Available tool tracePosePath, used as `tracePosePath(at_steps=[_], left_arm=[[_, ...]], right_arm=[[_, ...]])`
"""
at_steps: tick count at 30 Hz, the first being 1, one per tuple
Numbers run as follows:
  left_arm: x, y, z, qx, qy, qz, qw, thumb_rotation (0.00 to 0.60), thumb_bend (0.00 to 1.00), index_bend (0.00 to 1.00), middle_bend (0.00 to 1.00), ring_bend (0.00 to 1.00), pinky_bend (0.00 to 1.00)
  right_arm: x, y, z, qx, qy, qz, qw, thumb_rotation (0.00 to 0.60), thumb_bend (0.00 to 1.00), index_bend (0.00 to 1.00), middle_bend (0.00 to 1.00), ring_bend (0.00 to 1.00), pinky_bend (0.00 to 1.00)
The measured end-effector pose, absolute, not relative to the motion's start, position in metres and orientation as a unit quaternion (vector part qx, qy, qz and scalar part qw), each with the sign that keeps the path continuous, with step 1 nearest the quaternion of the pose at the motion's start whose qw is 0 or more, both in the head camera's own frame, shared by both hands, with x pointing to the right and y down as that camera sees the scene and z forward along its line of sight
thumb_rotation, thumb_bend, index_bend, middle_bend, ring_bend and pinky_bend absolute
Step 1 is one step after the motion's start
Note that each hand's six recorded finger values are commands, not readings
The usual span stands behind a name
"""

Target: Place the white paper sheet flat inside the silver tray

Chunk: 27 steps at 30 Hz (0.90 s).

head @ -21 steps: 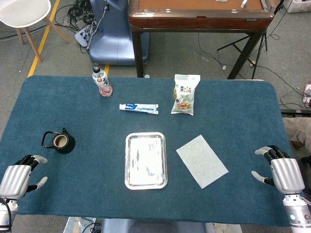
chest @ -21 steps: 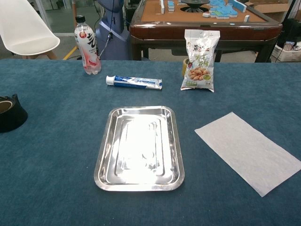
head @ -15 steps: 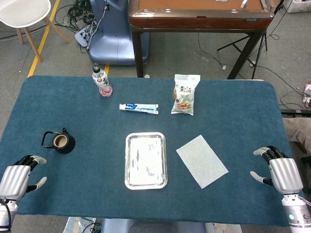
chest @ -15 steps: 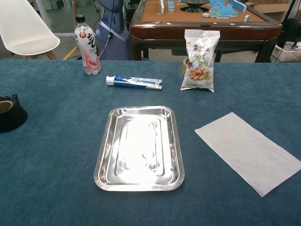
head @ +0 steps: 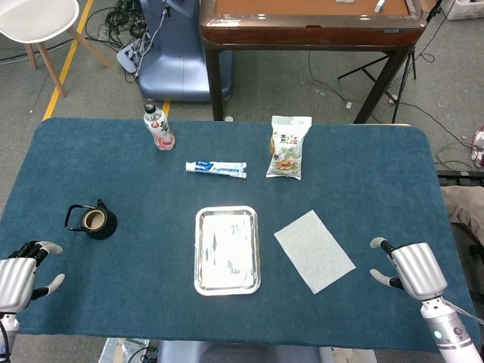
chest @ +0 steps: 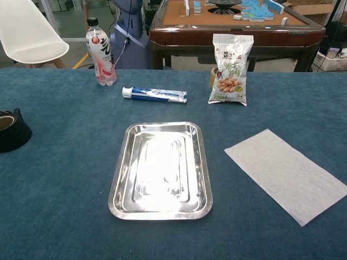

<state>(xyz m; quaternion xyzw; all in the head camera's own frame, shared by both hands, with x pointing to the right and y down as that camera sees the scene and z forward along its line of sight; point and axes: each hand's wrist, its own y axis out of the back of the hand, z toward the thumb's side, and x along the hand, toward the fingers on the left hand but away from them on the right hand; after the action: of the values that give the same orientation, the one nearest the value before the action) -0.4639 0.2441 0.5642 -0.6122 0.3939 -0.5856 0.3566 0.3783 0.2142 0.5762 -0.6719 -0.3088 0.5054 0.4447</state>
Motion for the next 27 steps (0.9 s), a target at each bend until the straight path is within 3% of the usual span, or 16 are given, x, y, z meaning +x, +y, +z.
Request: tracePosePath(at_steps=[27], left_arm=[[-0.465,0.244,0.561,-0.611,0.398,-0.584,0.357,0.6,0.2,0.4,0.36,0.26,0.44]], right_arm=[[0.339,0.245,0.628,-0.718,-0.203,0.469,0.472,0.6,0.0,0.47,1.0,1.0,1.0]])
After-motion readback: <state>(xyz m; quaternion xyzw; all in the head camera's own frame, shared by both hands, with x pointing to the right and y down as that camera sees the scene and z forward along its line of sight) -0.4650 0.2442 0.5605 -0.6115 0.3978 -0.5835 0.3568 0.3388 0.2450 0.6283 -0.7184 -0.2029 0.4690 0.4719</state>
